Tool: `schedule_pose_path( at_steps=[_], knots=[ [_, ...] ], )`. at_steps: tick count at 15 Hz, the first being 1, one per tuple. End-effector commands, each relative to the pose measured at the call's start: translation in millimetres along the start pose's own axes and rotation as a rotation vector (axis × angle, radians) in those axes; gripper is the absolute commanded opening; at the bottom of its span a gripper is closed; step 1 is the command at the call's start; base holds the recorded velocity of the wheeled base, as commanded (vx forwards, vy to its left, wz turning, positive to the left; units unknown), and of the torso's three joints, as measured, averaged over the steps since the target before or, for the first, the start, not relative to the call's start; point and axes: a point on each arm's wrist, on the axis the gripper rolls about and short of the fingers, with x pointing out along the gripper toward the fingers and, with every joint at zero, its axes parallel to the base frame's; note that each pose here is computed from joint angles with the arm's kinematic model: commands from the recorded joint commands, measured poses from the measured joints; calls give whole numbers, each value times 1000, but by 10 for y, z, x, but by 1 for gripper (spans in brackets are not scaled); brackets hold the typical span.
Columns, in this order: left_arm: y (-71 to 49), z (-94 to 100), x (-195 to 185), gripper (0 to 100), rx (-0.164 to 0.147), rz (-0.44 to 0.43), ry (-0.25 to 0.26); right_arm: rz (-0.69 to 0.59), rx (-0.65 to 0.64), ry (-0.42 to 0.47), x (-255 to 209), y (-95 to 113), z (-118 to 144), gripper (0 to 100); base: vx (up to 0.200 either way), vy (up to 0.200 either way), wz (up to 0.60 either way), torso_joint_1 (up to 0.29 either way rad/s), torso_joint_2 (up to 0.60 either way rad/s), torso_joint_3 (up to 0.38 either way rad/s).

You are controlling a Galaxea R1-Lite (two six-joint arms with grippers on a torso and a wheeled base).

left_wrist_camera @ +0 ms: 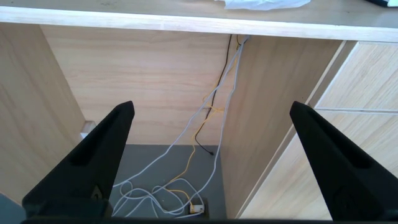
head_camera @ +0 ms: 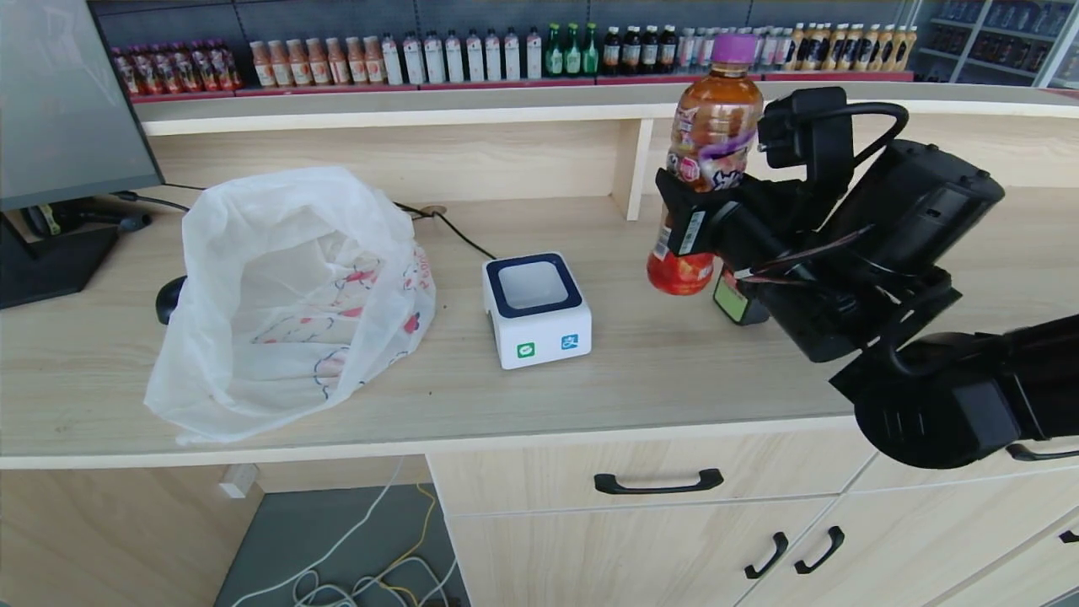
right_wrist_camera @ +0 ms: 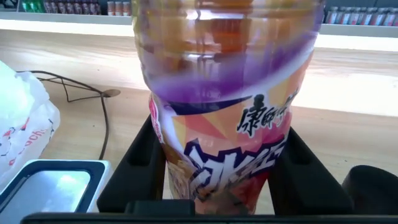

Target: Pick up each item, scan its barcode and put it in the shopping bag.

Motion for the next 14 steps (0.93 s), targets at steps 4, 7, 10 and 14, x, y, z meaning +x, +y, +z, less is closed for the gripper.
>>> schedule_pose_path(
  at_steps=[4,7,10,14],
  knots=[
    [0,0,0,100,0,0,-1,31,-4,-15,-723,-85,421,0,0,0,0,0,0,0],
    [0,0,0,100,0,0,-1,-6,5,-15,-1159,-231,562,0,0,0,0,0,0,0],
    [0,0,0,100,0,0,-1,-12,11,-20,-1379,-318,607,0,0,0,0,0,0,0],
    [0,0,0,100,0,0,-1,44,94,22,-1556,-303,495,0,0,0,0,0,0,0]
  ],
)
